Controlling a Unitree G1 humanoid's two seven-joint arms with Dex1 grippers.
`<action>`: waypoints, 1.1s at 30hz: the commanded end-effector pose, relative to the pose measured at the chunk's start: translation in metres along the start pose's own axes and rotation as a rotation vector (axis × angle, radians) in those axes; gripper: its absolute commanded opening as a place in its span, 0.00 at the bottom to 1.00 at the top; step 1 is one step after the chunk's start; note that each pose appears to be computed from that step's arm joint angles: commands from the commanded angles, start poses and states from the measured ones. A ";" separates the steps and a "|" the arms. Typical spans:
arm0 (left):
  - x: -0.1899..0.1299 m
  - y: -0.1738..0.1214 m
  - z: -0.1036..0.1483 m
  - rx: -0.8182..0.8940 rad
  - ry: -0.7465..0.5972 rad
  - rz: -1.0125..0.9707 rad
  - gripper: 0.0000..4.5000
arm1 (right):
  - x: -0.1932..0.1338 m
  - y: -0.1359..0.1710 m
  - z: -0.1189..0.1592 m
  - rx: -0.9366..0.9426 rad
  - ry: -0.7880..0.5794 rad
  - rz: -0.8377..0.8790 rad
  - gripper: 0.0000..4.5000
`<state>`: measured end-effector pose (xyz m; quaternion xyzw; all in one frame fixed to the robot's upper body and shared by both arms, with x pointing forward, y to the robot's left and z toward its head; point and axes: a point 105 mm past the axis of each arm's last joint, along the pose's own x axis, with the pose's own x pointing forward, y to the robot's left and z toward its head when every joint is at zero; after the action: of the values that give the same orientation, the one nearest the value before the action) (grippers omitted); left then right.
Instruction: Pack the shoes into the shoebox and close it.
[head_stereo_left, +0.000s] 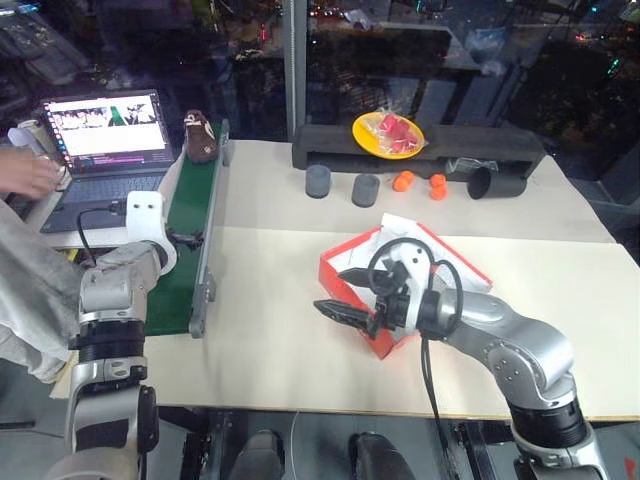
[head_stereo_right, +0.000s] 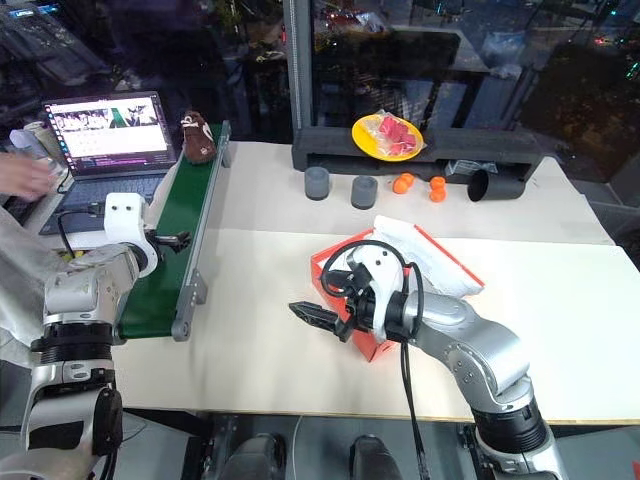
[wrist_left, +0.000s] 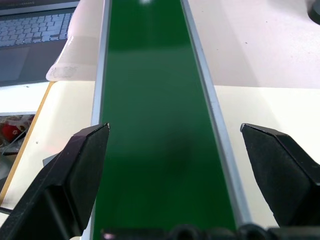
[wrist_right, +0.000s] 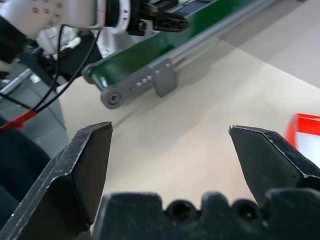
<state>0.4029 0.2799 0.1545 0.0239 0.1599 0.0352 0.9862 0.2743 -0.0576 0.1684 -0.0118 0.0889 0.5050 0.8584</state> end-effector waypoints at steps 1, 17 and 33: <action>-0.008 0.005 0.031 0.029 -0.055 0.039 1.00 | -0.004 0.000 0.008 -0.021 -0.018 -0.017 0.98; -0.011 0.013 0.046 0.026 -0.010 0.110 1.00 | -0.001 -0.003 -0.001 -0.005 0.004 -0.045 0.98; -0.014 0.011 0.059 0.033 -0.041 0.093 1.00 | -0.001 -0.006 -0.005 -0.006 0.013 -0.057 0.98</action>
<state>0.4067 0.2883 0.1906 0.0383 0.1740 0.0776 0.9809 0.2782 -0.0608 0.1539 -0.0169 0.1169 0.4815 0.8684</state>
